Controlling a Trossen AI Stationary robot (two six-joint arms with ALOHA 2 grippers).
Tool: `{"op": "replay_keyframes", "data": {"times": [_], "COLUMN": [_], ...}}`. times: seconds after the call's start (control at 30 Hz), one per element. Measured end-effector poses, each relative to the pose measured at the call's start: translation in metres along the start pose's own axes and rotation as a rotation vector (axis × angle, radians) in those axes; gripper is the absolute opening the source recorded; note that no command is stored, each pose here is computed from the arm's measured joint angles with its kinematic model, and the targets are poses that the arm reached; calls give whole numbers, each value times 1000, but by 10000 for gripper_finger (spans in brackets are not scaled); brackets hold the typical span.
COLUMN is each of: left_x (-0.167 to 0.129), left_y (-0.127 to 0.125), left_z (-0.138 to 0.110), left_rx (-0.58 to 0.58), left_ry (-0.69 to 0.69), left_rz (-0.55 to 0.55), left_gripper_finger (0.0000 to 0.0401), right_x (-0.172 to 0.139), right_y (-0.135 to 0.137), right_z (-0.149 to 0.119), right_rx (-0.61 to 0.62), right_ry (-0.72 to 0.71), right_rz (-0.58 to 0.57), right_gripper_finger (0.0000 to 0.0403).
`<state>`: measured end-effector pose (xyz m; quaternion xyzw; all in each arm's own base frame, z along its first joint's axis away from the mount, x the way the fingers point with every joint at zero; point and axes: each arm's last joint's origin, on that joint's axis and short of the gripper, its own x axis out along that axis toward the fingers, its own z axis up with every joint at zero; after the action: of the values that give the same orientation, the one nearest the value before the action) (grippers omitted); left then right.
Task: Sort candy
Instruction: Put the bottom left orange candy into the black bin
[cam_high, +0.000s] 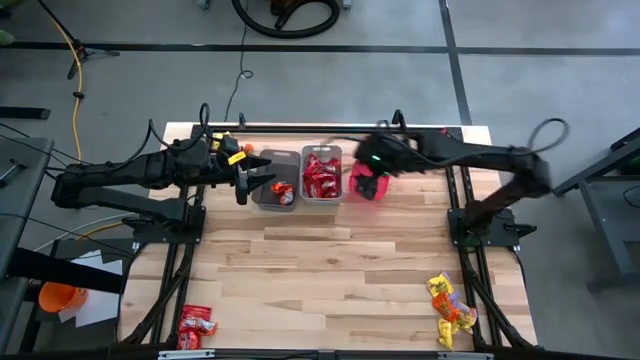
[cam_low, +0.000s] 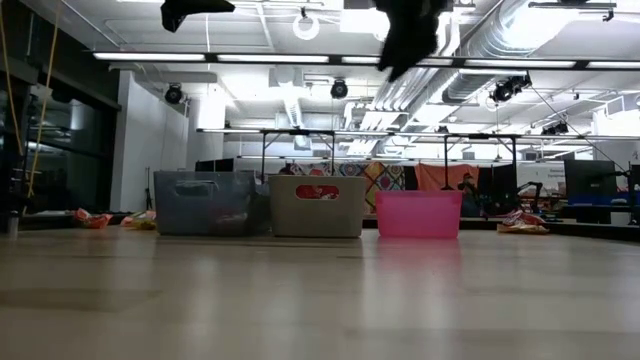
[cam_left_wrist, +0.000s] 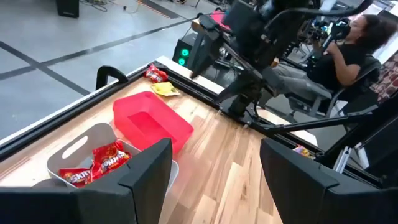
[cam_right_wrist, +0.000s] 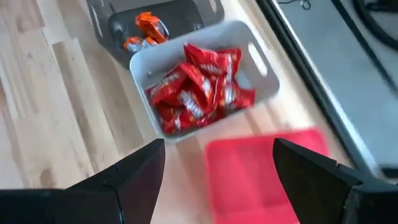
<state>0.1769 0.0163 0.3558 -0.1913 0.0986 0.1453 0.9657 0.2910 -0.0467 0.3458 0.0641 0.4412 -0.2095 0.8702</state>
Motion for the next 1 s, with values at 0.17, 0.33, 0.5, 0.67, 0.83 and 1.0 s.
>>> {"op": "replay_keyframes", "data": {"times": [0.17,0.33,0.5,0.67,0.83,1.0], "left_x": [4,21,34,34,18,-10], "left_y": [-5,-8,-19,-52,-93,-127], "left_z": [-4,-28,-59,-87,-136,-190], "left_rx": [19,-85,-148,-93,65,147], "left_ry": [-52,-76,259,706,1090,1317], "left_rz": [-52,-117,-112,-141,-119,-94], "left_gripper_finger": [230,230,230,230,230,229], "right_x": [-7,-14,-19,-21,-19,-19], "right_y": [-6,-2,0,-2,-3,-3], "right_z": [-83,-139,-155,-154,-151,-151], "right_rx": [267,516,620,588,558,535], "right_ry": [-45,-133,-259,-291,-306,-304], "right_rz": [52,191,264,236,225,219], "right_gripper_finger": [293,293,293,293,293,293]}}
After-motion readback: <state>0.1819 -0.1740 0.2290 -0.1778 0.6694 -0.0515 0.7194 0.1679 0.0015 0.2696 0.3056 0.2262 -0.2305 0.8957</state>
